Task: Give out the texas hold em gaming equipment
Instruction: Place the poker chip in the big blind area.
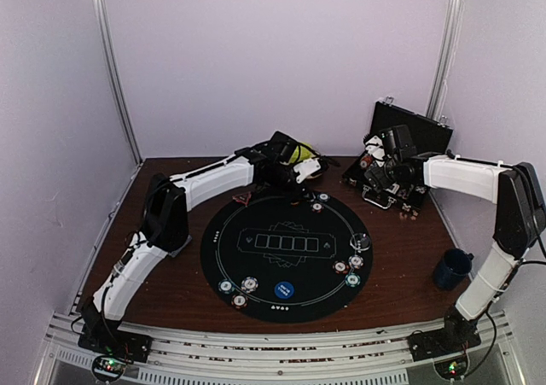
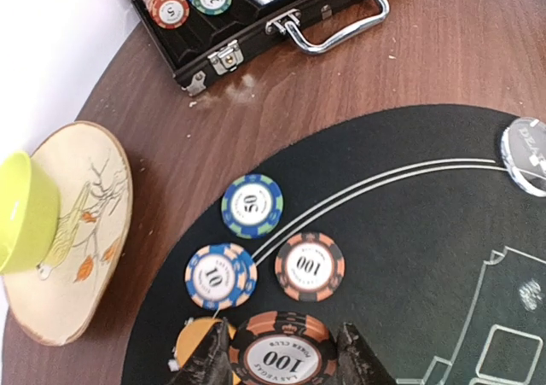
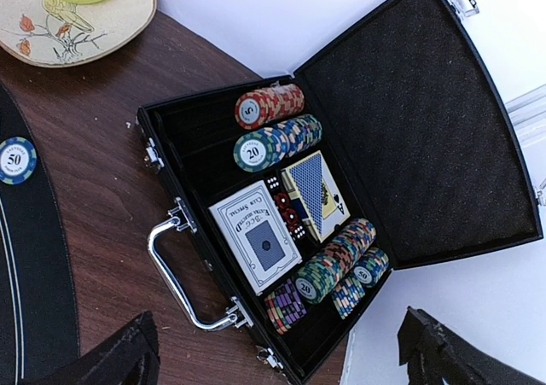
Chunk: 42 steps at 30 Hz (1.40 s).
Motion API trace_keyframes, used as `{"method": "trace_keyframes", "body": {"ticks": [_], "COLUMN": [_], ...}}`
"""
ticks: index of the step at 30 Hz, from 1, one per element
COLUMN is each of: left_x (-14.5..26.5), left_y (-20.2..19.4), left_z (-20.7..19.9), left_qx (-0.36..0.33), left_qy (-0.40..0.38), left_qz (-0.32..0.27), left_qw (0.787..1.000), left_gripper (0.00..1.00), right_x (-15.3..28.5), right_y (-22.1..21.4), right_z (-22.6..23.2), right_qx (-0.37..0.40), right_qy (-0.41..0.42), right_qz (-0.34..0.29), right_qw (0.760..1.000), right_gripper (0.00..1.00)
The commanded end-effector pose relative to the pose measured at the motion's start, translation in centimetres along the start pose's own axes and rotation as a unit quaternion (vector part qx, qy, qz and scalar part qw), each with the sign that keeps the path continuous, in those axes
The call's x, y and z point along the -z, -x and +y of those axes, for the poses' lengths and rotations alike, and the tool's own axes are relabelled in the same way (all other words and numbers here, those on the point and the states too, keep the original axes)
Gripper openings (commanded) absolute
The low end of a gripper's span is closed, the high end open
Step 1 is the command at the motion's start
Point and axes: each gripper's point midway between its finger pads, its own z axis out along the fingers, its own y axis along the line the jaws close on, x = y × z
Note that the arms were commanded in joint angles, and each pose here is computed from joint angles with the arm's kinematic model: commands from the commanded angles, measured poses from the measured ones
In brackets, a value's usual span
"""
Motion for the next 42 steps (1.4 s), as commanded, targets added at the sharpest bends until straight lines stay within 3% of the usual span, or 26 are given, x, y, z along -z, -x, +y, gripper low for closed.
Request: {"method": "trace_keyframes", "body": {"ticks": [1, 12, 42], "left_x": [-0.6, -3.7, -6.0], "left_y": [3.1, 3.6, 1.5], "left_z": [0.3, -2.1, -0.6], "left_qx": [-0.001, -0.018, -0.031], "left_qy": [-0.005, -0.012, 0.042], "left_qz": [-0.066, -0.082, -0.058], "left_qw": [0.998, 0.996, 0.997], "left_gripper": [0.33, 0.34, 0.39], "right_x": [-0.5, -0.6, -0.5], "right_y": [-0.7, -0.8, -0.7], "right_z": [0.0, 0.0, 0.3], "right_qx": [0.002, 0.003, 0.002], "right_qy": [-0.012, -0.014, -0.003], "right_qz": [0.009, 0.011, 0.007], "right_qw": [1.0, 1.0, 1.0], "right_gripper": [1.0, 1.0, 1.0]}}
